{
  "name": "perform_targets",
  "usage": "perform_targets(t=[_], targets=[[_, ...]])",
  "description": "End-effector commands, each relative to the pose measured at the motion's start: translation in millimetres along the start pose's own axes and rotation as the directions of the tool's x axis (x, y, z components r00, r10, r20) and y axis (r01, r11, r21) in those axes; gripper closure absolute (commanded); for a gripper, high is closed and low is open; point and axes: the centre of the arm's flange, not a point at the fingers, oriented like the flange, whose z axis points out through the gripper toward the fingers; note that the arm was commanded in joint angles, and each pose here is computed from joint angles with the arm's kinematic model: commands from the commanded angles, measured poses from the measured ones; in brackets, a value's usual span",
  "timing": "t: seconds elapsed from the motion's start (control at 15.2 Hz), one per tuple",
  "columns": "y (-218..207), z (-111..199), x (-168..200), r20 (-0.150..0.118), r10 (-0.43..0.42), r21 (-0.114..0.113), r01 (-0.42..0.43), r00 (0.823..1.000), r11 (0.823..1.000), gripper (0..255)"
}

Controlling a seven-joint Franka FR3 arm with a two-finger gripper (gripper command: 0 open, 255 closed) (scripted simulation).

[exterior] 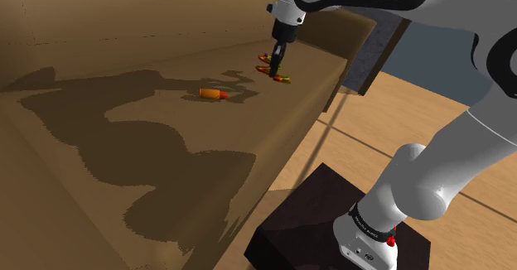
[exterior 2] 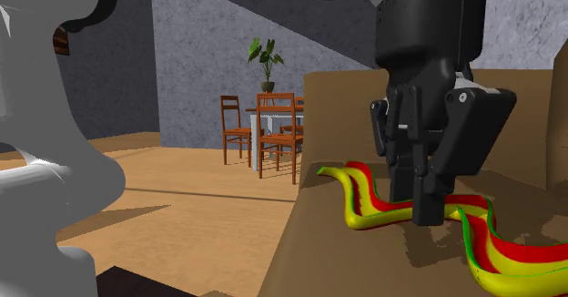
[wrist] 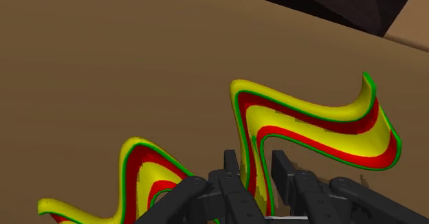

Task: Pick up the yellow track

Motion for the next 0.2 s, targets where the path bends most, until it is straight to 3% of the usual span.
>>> perform_targets(t=[0.0, 0.13], targets=[[0.1, -11.5, -0.7, 0.0, 0.0, 0.0, 0.0, 1.0, 1.0, 255], [0.1, -12.3, -0.7, 0.0, 0.0, 0.0, 0.0, 1.0, 1.0, 255]])
